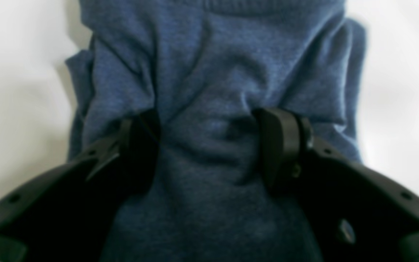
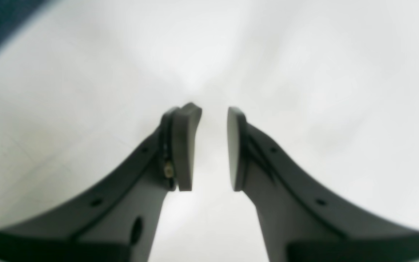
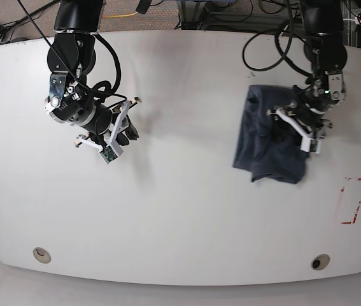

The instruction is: Fold the T-shirt properly

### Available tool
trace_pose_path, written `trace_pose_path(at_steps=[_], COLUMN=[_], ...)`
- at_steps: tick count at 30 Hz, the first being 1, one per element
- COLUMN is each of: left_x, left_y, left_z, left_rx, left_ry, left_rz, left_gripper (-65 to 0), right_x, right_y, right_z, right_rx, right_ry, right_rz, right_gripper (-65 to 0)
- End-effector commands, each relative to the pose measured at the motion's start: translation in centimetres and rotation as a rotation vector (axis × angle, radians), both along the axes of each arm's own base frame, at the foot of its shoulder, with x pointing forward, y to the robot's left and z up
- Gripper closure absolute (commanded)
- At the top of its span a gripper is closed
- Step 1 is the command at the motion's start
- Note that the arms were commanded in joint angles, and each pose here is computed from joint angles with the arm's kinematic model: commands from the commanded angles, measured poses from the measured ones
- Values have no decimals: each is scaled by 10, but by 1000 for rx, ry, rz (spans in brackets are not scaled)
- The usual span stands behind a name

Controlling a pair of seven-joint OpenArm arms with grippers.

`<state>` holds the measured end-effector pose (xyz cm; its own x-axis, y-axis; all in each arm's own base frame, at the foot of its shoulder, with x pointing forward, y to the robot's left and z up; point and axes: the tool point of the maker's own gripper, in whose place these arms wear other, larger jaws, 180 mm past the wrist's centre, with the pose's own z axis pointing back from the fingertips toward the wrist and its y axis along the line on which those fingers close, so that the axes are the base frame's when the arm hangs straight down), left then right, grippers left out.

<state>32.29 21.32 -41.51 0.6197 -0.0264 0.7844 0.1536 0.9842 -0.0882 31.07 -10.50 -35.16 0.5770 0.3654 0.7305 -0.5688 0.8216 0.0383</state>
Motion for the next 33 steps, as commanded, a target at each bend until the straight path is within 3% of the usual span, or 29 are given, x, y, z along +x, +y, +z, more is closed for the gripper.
trace_pose_path(at_steps=[1,10,18,24,28,33], left_x=[-25,-54,-51,-30,-13,-8], left_y=[63,198,261,267,261,216], left_z=[-12,13,50,81,130,146], left_rx=[161,246,297,333,452,527], left_ry=[129,191,165,107,59,3], left_rz=[52,110,134,106,67,-4], left_gripper=[-388,-388,-388,-388,-386,-385], right_x=[8,9,8,8,6,10], right_y=[1,2,2,1,0,-6], right_z=[15,16,15,16,13,18], right_rx=[15,19,17,17,15,14], right_ry=[-53,-57,-58,-59,-60,-98], right_rz=[4,4,4,3,2,6], right_gripper=[-143,-140,-138,-138,-138,-138])
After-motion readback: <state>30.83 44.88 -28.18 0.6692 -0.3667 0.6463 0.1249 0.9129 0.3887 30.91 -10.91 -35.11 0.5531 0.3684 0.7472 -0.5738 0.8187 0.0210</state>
